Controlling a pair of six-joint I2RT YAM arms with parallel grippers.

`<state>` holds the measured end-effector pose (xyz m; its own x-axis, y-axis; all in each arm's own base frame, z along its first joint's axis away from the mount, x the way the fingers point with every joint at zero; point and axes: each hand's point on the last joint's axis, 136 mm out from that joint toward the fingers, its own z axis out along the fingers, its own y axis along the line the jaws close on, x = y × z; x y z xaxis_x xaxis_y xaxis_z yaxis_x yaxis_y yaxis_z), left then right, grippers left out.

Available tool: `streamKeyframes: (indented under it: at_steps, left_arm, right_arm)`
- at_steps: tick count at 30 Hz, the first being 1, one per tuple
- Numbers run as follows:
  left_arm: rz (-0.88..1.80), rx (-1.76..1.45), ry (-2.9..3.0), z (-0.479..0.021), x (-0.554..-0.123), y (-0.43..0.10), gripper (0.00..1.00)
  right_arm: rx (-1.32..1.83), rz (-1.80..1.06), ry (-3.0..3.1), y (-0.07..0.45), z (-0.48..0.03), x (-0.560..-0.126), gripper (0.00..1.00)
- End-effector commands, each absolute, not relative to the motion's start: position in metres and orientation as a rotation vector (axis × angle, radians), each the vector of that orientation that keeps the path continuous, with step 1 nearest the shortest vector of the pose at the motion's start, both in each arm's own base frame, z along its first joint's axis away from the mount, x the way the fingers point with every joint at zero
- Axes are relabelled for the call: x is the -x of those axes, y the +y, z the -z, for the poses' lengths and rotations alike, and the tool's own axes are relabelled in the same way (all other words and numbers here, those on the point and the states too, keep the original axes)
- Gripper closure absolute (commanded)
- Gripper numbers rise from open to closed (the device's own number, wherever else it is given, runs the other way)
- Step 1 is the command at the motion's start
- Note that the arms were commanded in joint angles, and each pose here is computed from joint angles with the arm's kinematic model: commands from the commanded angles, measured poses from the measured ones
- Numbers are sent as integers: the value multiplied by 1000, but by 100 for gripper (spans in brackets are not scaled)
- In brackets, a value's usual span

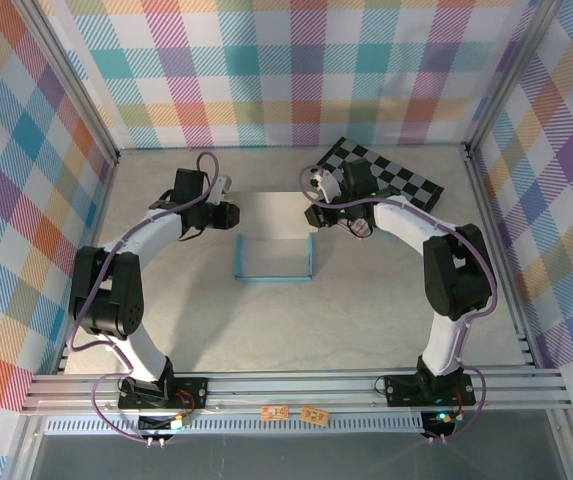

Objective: Fold the paper box

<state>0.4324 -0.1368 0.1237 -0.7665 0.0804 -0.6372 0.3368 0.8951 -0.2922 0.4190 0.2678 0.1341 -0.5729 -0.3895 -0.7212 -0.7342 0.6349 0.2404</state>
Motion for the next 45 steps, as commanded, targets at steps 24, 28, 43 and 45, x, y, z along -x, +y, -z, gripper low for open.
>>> streamKeyframes:
  at_steps: [24,28,43,45]
  left_arm:
    - [516,-267,2311,-149,-448,-163,100]
    - [508,-207,2291,-157,-451,-165,100]
    - [576,164,2151,-151,-452,-173,100]
    - [610,149,2119,-152,-449,-176,100]
  right_arm:
    - [891,-569,2222,276,-130,-428,92]
    - [816,-505,2248,275,-127,-435,100]
    - [342,-369,1983,313,-110,-438,100]
    - [320,-376,1964,313,-109,-436,100]
